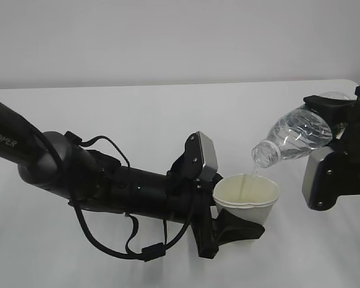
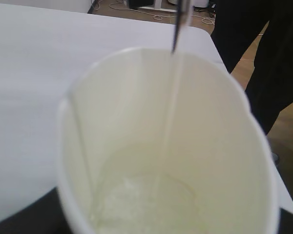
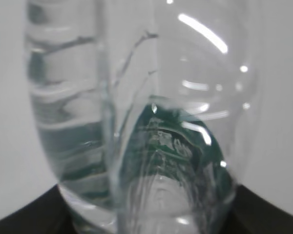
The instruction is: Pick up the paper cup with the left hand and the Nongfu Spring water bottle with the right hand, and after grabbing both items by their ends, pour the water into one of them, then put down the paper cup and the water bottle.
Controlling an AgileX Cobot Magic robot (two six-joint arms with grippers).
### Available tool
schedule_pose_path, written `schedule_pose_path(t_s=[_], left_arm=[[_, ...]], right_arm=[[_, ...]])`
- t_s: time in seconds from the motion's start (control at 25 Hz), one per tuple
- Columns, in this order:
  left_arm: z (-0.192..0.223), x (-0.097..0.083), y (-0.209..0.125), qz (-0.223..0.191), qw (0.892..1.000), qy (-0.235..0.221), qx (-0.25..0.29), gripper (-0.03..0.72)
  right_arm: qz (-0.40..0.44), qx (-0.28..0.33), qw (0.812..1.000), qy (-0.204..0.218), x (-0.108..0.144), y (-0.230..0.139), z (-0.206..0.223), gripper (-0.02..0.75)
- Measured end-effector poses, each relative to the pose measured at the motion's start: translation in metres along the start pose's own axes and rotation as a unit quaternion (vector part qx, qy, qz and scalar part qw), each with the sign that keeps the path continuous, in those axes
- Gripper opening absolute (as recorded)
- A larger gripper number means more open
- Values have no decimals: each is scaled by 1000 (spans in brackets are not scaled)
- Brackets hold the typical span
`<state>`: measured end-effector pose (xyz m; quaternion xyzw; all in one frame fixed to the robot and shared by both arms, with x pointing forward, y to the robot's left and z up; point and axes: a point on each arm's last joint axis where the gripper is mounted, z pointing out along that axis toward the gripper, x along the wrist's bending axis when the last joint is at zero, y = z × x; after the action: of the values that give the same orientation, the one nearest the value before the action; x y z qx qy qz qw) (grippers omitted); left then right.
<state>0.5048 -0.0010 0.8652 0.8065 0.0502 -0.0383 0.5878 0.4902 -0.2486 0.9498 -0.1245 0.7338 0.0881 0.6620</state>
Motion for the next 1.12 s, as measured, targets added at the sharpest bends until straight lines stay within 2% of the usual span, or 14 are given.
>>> schedule_pose_path(t_s=[1.12], left_arm=[[0, 0, 0, 0, 1000, 0, 0, 428]], right_arm=[[-1, 0, 1000, -3, -1, 0, 0, 419]])
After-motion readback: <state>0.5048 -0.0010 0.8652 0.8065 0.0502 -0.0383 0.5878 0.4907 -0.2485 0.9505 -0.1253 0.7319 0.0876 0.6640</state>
